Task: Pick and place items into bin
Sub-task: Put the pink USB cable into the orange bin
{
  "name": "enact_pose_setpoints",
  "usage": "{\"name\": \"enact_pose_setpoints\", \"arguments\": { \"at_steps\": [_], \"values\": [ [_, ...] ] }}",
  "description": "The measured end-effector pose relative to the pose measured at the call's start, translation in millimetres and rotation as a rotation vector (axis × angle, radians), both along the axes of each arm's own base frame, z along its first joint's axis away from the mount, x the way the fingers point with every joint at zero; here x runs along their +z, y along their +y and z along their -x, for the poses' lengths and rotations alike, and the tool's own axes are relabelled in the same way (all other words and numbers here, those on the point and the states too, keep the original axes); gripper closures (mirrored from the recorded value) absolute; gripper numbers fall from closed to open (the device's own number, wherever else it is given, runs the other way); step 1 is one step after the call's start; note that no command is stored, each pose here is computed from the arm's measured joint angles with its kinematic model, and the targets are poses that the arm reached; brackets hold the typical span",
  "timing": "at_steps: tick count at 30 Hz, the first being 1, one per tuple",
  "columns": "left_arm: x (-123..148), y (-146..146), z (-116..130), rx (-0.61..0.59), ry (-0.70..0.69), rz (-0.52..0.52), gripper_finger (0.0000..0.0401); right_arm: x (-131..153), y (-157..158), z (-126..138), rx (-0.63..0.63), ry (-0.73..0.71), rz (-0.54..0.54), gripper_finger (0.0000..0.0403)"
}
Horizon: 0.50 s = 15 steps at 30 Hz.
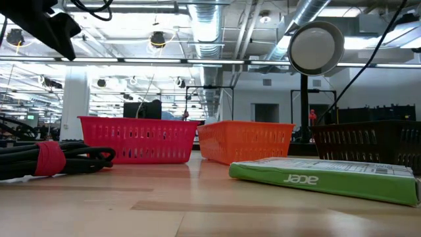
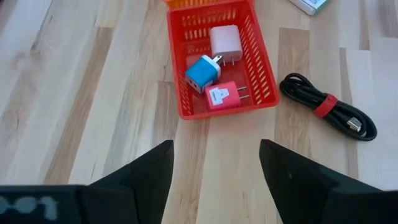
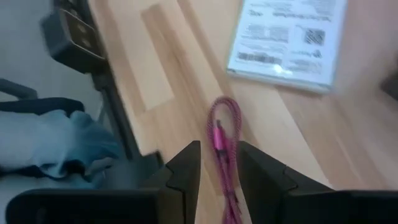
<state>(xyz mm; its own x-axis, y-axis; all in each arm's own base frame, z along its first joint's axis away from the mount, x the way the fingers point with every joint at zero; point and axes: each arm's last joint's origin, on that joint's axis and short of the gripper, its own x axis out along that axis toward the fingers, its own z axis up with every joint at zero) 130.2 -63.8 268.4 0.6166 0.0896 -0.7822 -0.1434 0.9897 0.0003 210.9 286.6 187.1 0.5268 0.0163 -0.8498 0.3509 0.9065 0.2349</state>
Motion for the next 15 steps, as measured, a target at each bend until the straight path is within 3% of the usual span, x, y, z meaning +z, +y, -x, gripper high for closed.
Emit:
{"name": "enact_pose_setpoints", "arguments": {
  "at_steps": [8,15],
  "values": [
    [0.0,0.0,0.0,0.009,-0.002,0.005,0.0172,-6.2,-12.2,-11.2,0.034,0.085,-0.014,0.0304],
    [0.2,0.1,-0.1,0.01,-0.003,0.003,0.0172,-6.6,-26.5,-32.7,0.116,0.205,-0.127,0.0304]
  ]
}}
